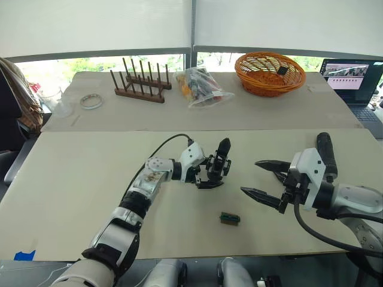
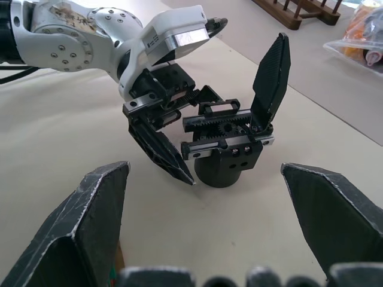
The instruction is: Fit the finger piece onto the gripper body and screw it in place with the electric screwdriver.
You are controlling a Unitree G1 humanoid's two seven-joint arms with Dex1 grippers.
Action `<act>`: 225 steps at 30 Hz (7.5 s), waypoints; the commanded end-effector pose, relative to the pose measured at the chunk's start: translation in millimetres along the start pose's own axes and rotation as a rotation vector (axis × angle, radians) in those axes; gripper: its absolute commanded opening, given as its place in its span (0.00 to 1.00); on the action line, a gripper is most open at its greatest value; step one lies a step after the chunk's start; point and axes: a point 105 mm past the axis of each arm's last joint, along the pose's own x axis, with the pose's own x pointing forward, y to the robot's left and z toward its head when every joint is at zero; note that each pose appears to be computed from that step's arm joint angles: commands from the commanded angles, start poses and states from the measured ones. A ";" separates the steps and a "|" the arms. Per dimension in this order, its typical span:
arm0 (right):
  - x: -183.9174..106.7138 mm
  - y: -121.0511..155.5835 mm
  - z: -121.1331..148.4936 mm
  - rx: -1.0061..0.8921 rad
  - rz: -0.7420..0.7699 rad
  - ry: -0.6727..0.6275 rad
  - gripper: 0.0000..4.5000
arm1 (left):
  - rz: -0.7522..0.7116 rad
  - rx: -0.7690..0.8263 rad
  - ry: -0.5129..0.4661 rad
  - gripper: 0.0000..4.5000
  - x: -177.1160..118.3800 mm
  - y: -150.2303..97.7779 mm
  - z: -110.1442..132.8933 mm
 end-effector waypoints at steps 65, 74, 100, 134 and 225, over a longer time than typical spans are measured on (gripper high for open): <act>-29.0 -128.6 -72.6 0.224 0.079 0.845 1.00 | -0.252 0.256 -0.012 1.00 -122.7 -75.1 133.7; -23.6 -132.0 -95.4 0.181 0.136 0.988 0.66 | -0.231 0.268 -0.002 1.00 -123.6 -75.9 132.4; 56.4 -95.1 118.5 -0.252 -0.312 -0.175 0.25 | 0.399 -0.446 -0.536 1.00 -71.2 20.5 178.5; 76.0 -44.5 111.9 -0.200 -0.171 -0.256 0.25 | 0.353 -0.503 -0.622 0.50 -66.6 15.9 187.3; 34.7 -24.5 59.0 -0.067 0.433 -0.071 0.07 | 0.012 0.189 0.081 1.00 -11.3 13.8 8.9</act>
